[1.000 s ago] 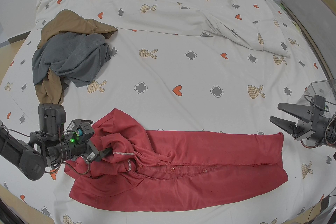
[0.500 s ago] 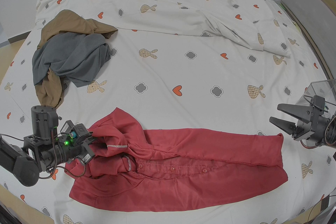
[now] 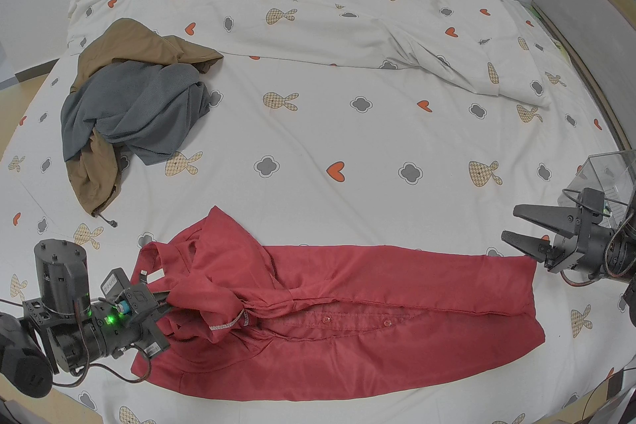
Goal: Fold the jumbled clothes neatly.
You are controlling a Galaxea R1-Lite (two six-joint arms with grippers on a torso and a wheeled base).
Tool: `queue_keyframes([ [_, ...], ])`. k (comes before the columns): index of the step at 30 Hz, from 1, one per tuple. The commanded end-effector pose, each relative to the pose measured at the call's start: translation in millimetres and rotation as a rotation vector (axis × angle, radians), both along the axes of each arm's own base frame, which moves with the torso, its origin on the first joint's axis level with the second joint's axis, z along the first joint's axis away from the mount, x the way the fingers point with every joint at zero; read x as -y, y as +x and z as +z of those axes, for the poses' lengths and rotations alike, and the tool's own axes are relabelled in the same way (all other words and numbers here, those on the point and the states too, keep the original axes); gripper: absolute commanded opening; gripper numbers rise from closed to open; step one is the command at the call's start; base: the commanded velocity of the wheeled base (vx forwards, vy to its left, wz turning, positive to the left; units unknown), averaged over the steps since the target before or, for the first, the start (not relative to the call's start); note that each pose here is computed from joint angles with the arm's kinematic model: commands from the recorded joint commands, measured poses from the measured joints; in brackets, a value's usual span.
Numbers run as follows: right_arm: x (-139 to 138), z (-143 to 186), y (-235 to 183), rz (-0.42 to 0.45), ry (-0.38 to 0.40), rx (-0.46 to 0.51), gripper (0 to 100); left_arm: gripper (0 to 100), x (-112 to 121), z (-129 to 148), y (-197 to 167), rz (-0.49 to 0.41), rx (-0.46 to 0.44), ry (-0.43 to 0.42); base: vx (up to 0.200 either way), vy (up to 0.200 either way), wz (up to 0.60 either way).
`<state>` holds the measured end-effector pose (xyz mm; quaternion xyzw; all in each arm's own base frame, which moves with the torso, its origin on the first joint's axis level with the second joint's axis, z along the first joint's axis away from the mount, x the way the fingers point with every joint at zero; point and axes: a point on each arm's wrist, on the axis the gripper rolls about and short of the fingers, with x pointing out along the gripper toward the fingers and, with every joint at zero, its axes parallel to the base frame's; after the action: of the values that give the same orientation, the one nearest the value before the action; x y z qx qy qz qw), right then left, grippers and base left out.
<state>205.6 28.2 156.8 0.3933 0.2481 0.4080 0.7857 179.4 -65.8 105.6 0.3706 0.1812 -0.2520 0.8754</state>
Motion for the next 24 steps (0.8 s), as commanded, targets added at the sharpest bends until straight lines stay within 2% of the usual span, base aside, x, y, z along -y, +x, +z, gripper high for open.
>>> queue_keyframes([
  [1,0,-18,13,-0.001,-0.005,-0.079,100,0,4,-3,-13,-0.029,-0.005,0.012,0.000,0.000,0.00],
  [6,-1,-20,15,-0.001,-0.006,-0.091,100,0,5,-1,-14,-0.028,0.006,0.016,0.000,0.000,0.00],
  [14,-1,-21,15,0.000,-0.006,-0.094,100,0,2,-14,-24,-0.030,-0.051,0.039,0.000,0.000,0.00],
  [24,-1,-23,16,0.002,-0.007,-0.102,100,0,0,-26,-26,0.041,-0.108,0.067,0.000,0.000,0.00],
])
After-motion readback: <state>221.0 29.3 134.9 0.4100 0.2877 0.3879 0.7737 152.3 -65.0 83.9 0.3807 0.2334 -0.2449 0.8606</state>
